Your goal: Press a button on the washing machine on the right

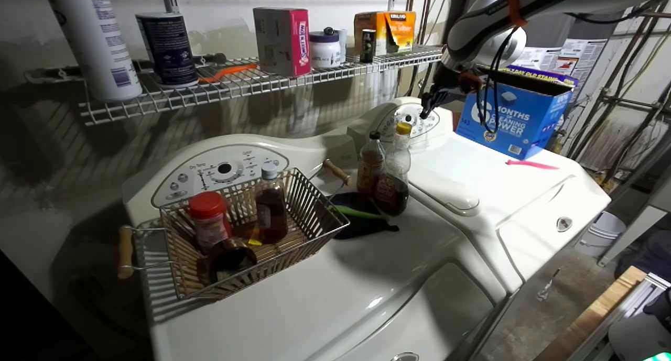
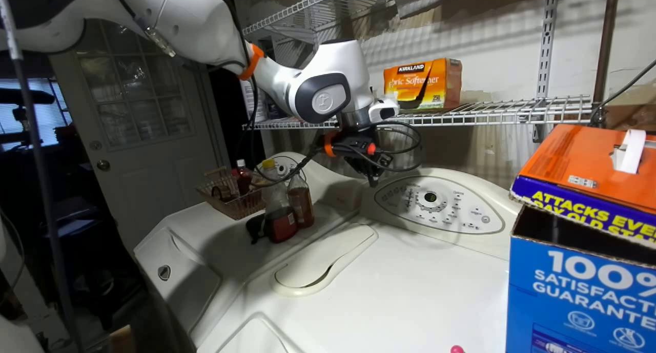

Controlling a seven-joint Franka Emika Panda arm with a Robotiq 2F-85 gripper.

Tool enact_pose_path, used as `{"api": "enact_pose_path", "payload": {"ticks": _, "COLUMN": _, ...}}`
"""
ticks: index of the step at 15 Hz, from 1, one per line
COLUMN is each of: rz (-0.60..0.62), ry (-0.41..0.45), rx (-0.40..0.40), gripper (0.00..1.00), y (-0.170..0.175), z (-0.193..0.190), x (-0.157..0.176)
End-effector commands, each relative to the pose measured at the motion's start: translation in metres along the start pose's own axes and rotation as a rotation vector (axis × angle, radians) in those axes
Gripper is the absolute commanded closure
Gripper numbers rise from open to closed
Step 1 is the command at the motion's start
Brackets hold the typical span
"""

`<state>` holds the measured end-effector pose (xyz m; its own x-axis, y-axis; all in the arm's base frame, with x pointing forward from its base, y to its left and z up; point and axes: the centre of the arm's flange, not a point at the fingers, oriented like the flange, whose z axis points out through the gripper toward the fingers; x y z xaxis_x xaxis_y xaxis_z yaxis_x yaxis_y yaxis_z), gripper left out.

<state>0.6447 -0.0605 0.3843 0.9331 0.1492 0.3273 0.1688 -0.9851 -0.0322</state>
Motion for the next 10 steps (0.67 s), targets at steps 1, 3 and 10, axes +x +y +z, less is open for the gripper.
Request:
{"api": "enact_pose_path", "payload": {"ticks": 1, "rz": -0.001, "ry": 0.000, "rx": 0.001, "gripper": 0.99, "y": -0.0002, "z": 0.0019, "x": 0.0013}}
{"api": "enact_pose_path", "payload": {"ticks": 3, "rz": -0.001, "ry": 0.001, "rx": 0.000, "gripper": 0.99, "y": 0.0004, "z": 0.0027, "x": 0.0027}}
{"api": "enact_pose_path", "payload": {"ticks": 10, "rz": 0.000, "ry": 0.002, "rx": -0.001, "gripper": 1.00, "y": 0.0012, "z": 0.0020, "x": 0.0031}}
